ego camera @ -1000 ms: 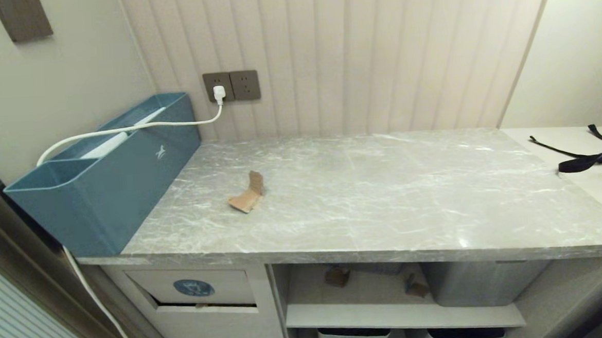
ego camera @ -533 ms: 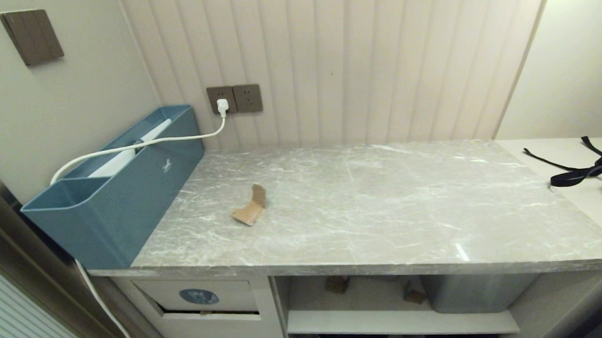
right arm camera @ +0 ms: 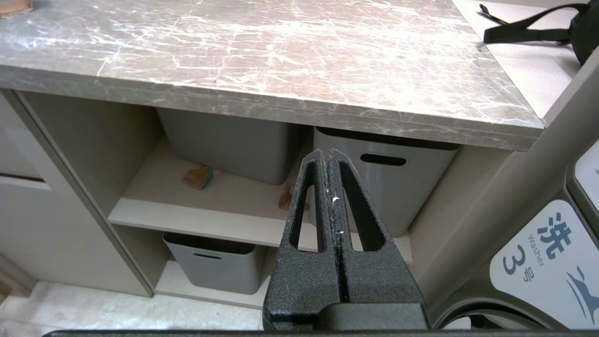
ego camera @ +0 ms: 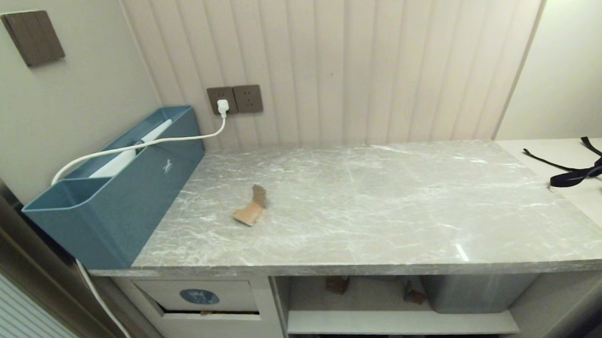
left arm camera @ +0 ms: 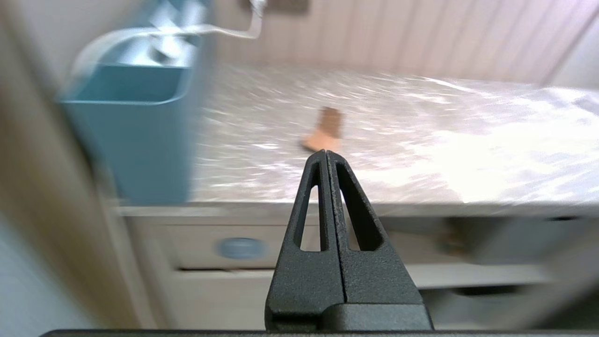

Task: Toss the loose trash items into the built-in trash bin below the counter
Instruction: Pick up the garbage

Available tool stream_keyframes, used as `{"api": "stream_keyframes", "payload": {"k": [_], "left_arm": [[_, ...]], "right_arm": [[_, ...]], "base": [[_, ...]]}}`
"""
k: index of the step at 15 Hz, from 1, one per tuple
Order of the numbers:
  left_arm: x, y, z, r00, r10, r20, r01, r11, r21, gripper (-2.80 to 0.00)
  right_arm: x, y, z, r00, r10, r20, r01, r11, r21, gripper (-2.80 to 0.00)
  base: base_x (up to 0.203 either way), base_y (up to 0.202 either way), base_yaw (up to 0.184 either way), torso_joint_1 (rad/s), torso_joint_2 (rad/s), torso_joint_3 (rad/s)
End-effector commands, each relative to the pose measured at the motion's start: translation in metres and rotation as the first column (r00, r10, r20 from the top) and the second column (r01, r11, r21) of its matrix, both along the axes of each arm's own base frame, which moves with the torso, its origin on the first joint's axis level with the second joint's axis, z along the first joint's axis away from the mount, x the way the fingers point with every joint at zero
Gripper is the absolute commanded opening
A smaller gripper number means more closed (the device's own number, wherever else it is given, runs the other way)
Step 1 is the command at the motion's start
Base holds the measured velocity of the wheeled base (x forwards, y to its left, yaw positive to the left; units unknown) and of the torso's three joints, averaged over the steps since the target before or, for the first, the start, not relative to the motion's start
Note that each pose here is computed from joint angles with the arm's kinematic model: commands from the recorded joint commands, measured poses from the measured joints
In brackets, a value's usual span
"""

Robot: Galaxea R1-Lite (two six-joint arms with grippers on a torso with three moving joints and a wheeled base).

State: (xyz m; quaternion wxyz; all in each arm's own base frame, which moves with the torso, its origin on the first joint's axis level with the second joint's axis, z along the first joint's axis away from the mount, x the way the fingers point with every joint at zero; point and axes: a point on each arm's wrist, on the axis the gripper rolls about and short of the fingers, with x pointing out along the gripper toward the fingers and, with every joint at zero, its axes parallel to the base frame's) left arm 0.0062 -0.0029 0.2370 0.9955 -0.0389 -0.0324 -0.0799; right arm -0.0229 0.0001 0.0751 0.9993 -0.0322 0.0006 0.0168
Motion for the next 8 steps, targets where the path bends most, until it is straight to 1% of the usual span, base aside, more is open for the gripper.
{"api": "stream_keyframes", "payload": {"k": [1,2,3,6,7,8], "left_arm": [[0.098,-0.006,0.030,0.967,-0.049,-0.250,0.031,0.997,-0.075,-2.80],[0.129,-0.009,0.038,0.953,-0.068,-0.296,0.037,0.994,-0.108,-2.80],[0.158,-0.012,0.042,0.937,-0.086,-0.337,0.043,0.990,-0.134,0.00],[0.237,-0.028,0.030,0.878,-0.145,-0.456,0.070,0.982,-0.177,0.00],[0.259,-0.035,0.021,0.857,-0.157,-0.490,0.077,0.981,-0.180,0.00],[0.281,-0.041,0.009,0.834,-0.159,-0.528,0.079,0.982,-0.171,0.00]], "right_arm": [[0.000,0.000,0.000,1.000,0.003,-0.001,-0.003,1.000,-0.002,-2.80],[0.000,0.000,0.000,1.000,-0.001,-0.003,0.001,1.000,0.009,-2.80],[0.000,0.000,0.000,1.000,-0.006,-0.003,0.006,1.000,0.014,-2.80],[0.000,0.000,0.000,1.000,-0.004,-0.003,0.005,1.000,0.017,-2.80],[0.000,0.000,0.000,1.000,-0.004,-0.002,0.005,1.000,0.018,-2.80],[0.000,0.000,0.000,1.000,-0.004,-0.001,0.004,1.000,0.020,-2.80]], "base": [[0.000,0.000,0.000,0.000,0.00,0.000],[0.000,0.000,0.000,0.000,0.00,0.000],[0.000,0.000,0.000,0.000,0.00,0.000],[0.000,0.000,0.000,0.000,0.00,0.000],[0.000,0.000,0.000,0.000,0.00,0.000],[0.000,0.000,0.000,0.000,0.00,0.000]]}}
